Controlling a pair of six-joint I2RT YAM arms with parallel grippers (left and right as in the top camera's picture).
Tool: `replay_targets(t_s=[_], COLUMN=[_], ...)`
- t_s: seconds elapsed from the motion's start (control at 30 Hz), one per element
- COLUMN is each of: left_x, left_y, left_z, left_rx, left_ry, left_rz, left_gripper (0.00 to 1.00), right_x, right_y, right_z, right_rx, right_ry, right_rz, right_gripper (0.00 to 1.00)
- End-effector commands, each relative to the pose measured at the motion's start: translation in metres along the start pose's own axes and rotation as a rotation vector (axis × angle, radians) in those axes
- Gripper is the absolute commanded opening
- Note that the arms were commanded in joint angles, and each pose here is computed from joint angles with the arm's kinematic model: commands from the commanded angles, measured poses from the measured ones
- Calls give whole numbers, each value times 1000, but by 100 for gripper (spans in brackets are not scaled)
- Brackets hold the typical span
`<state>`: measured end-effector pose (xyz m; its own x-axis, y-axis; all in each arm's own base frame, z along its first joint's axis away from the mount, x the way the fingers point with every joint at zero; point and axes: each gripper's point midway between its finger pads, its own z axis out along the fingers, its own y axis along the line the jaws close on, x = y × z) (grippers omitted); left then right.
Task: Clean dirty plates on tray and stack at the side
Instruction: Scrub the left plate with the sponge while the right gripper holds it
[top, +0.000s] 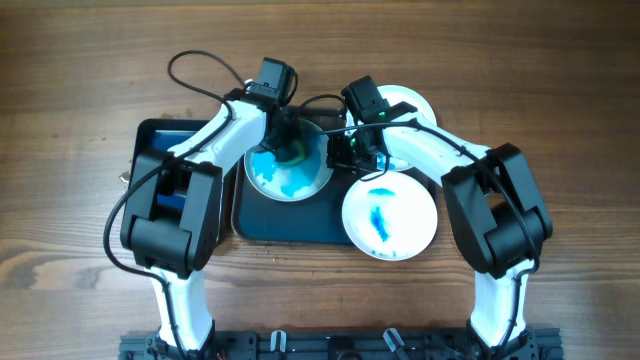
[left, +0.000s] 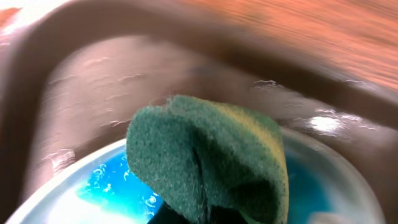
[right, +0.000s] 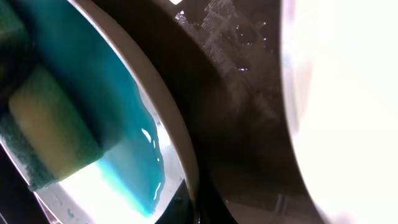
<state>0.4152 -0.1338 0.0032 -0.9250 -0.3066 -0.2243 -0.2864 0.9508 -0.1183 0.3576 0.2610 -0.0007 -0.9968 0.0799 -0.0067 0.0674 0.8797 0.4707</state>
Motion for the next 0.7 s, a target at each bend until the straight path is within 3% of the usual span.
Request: replay_targets(t_s=[0.0,0.1,0.23,0.3,0.43,0.57,0.67], left_x=[38,76,116,119,91,24,-18], left_y=[70,50,-25,-42,-52,-24,2], left_z=[18,13,-10,-20,-9,13,-4], left_rx=[-291,-161,379,513,519,275,119], left_ry=[110,320,530,536,418,186,72], left_rz=[-123,-22,308,369,326,141,89], left_gripper=[4,4,4,4,4,4,4], right_x=[14,14,14,14,15,15,16], right_y=[-21,-21,-21,-21,-20,-20,-21], right_z=[16,16,16,16,16,16,16], right_rx=[57,57,57,57,50,52,56], right_ry=[38,38,38,38,42,44,49], right_rz=[14,13,13,13,13,14,14], right_gripper=[4,4,4,4,4,4,5])
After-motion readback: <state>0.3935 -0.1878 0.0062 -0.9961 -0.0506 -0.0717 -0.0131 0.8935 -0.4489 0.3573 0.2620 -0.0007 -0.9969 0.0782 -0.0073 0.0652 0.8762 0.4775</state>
